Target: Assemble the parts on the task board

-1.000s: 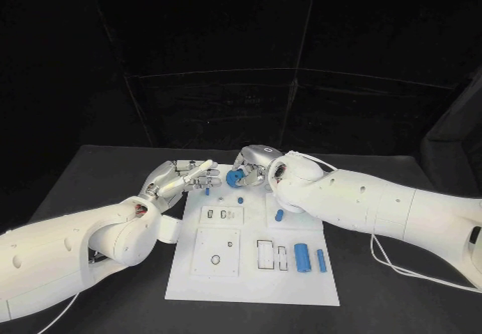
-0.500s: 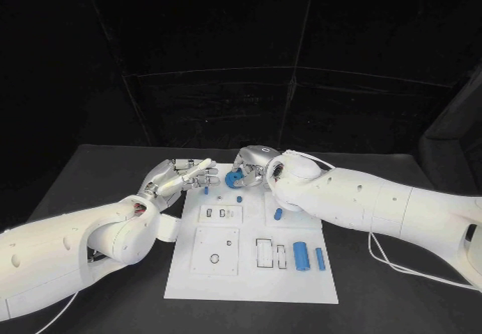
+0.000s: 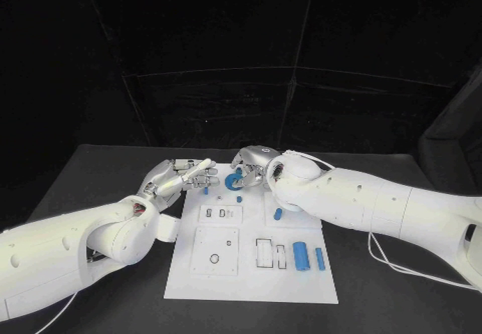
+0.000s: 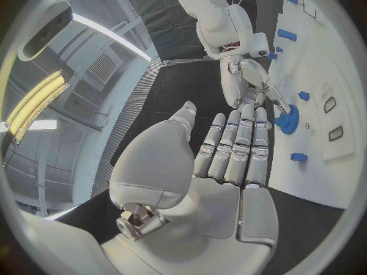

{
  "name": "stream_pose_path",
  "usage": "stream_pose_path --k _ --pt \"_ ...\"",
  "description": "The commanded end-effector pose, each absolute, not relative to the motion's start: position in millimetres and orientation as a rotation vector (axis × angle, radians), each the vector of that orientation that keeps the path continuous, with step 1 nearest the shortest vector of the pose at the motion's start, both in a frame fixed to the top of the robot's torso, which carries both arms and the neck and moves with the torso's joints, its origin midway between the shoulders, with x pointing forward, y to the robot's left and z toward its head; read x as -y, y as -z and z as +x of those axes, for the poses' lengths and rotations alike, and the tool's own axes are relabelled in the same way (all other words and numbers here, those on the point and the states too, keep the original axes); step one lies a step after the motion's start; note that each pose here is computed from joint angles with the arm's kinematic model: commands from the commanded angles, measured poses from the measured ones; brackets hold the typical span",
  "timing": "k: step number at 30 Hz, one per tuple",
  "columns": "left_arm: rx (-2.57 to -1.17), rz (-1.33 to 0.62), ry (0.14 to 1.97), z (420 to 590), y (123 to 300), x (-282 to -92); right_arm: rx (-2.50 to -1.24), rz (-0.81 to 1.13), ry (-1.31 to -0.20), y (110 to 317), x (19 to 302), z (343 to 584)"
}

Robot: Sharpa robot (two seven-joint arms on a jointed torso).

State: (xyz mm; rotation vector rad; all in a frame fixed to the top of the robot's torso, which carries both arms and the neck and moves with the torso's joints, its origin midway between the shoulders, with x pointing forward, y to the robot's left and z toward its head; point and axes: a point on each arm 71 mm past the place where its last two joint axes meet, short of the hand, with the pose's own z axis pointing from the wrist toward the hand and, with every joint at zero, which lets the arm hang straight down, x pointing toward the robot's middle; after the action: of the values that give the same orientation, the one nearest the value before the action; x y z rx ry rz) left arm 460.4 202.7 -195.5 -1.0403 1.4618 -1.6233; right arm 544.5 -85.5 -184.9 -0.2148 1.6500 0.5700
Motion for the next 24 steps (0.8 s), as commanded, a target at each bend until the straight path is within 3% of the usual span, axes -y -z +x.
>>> stream_pose_path --k 1,11,24 --pt "-1.463 -1.034 1.641 460.2 194.1 -201.4 -1.643 -0.205 -0.575 183.1 86.3 544.9" --pt "-1.462 -1.034 1.639 460.2 194.1 -202.9 -1.571 -0.117 -0.652 175.4 111.0 539.8" --pt "-1.456 -1.035 1.634 460.7 194.0 -207.5 -1.483 0.096 -0.825 161.5 224.5 522.0"
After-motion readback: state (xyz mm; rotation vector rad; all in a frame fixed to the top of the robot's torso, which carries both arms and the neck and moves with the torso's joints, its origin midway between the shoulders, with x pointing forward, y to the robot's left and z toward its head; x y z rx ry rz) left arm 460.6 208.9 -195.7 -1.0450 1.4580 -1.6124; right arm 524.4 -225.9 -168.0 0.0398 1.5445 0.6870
